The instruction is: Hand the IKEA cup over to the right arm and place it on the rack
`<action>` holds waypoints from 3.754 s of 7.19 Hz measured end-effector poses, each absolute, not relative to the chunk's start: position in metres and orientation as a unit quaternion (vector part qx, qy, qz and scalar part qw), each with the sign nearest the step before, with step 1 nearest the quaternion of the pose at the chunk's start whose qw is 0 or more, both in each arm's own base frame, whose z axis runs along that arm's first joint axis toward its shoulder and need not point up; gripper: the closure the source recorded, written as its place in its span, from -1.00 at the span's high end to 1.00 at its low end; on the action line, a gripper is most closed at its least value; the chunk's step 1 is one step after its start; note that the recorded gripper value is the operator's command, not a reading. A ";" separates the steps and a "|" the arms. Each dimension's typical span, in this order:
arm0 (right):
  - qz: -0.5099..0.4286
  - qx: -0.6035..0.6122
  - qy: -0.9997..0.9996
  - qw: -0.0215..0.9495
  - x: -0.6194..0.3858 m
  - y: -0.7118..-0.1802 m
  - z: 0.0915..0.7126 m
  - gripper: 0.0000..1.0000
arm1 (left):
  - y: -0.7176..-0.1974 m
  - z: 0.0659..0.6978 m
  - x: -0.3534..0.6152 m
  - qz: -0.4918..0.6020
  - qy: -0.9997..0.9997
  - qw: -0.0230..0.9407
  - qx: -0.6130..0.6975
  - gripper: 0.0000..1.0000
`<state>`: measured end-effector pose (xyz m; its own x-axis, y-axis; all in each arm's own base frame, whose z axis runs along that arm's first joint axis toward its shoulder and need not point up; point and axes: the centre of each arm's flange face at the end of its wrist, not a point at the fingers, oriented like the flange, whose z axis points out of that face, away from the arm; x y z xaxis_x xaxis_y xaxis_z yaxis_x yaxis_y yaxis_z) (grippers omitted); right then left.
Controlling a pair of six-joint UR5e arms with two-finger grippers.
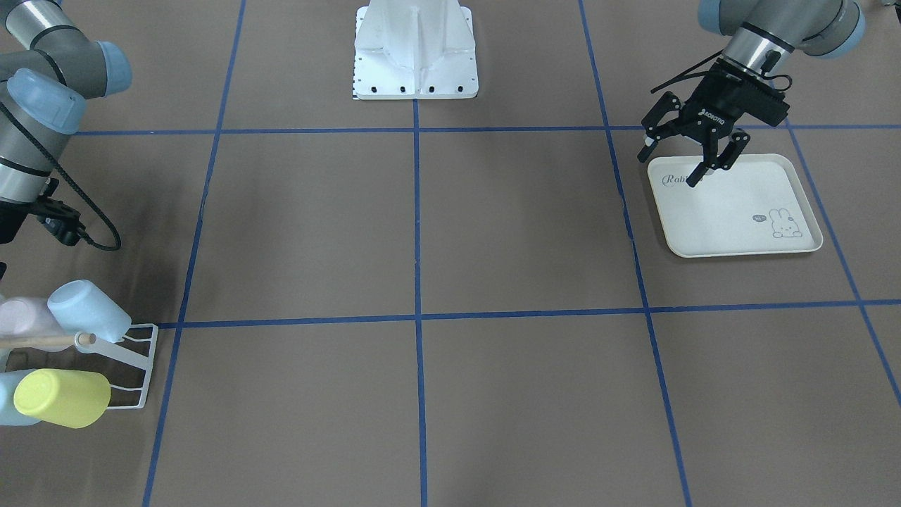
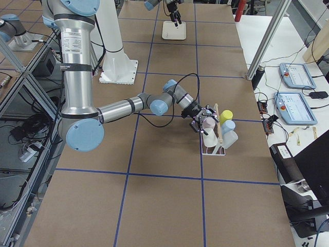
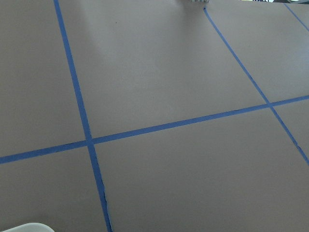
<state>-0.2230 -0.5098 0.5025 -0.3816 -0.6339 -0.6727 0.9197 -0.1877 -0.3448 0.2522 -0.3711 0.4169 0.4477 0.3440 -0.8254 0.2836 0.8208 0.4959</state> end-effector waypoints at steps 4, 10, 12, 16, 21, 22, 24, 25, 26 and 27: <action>-0.662 0.253 0.277 0.649 -0.170 -0.548 0.484 0.99 | -0.371 0.416 0.252 0.019 0.525 0.796 0.299 1.00; -0.349 0.242 -0.052 0.904 -0.063 -0.557 0.506 0.99 | -0.373 0.437 0.251 0.020 0.507 0.811 0.291 1.00; -0.310 0.213 -0.061 0.924 -0.022 -0.556 0.512 0.99 | -0.378 0.446 0.246 0.011 0.484 0.830 0.275 1.00; -0.204 0.092 -0.137 0.965 0.085 -0.514 0.568 0.99 | -0.415 0.441 0.157 -0.010 0.449 0.862 0.233 1.00; -0.069 0.025 -0.384 0.920 0.120 -0.409 0.685 0.99 | -0.444 0.500 0.004 0.131 0.283 0.916 0.251 1.00; -0.050 0.019 -0.374 0.926 0.116 -0.413 0.675 0.99 | -0.441 0.522 -0.031 0.153 0.262 0.922 0.241 1.00; 0.005 -0.002 -0.353 0.936 0.079 -0.431 0.630 0.99 | -0.416 0.568 -0.066 0.157 0.270 0.926 0.214 1.00; 0.012 -0.002 -0.350 0.937 0.064 -0.434 0.612 0.99 | -0.404 0.581 -0.070 0.154 0.277 0.926 0.203 1.00; 0.013 -0.001 -0.350 0.937 0.057 -0.434 0.603 0.99 | -0.397 0.587 -0.070 0.153 0.288 0.925 0.197 1.00; 0.012 0.001 -0.351 0.936 0.054 -0.434 0.599 0.99 | -0.391 0.592 -0.068 0.152 0.310 0.919 0.191 1.00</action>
<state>0.0542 -0.4340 0.5994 0.7532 0.0218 0.6575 -0.0231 0.9997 -0.0066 -0.0675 -0.3913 0.5917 0.7617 0.3980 -0.5112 -0.1618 0.8809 0.4448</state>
